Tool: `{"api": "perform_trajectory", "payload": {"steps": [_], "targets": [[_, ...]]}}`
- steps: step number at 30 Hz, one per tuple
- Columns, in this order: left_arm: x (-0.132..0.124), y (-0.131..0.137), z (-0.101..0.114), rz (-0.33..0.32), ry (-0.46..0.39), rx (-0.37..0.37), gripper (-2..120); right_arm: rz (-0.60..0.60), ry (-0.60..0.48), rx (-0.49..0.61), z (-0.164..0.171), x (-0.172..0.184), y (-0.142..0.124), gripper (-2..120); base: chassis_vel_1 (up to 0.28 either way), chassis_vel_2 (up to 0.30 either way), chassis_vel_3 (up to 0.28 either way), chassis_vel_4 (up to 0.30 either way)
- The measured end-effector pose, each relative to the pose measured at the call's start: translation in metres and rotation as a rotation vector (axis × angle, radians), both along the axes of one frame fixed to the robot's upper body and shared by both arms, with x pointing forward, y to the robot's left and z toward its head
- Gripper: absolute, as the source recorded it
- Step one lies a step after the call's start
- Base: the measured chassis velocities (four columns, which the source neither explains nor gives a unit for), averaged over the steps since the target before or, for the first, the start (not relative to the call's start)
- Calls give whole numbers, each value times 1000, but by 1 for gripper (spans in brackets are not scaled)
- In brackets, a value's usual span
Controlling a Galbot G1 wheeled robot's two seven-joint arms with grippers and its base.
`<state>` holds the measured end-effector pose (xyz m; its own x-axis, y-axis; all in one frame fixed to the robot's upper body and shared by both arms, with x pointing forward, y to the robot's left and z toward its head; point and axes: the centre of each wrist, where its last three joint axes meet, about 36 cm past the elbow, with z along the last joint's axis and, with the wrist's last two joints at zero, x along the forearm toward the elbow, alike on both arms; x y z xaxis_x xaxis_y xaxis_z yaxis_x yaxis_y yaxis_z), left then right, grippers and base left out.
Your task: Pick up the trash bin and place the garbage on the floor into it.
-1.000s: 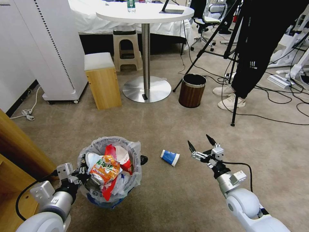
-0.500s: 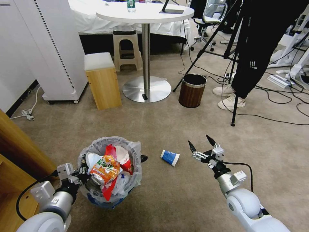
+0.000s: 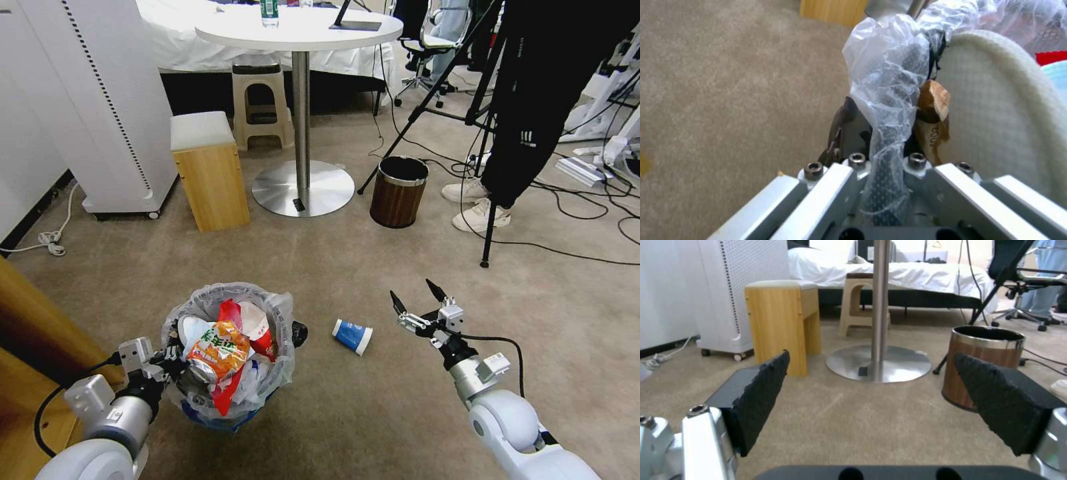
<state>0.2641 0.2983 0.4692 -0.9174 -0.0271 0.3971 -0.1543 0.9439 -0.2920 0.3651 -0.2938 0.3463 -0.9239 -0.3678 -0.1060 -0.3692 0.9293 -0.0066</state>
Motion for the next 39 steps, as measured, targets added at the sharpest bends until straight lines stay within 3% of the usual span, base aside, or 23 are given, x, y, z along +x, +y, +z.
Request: {"api": "perform_trajectory", "payload": {"steps": [39], "targets": [[-4, -5, 0, -3, -2, -2, 1, 20, -9, -7, -1, -3, -2, 92, -59, 57, 55, -60]]}}
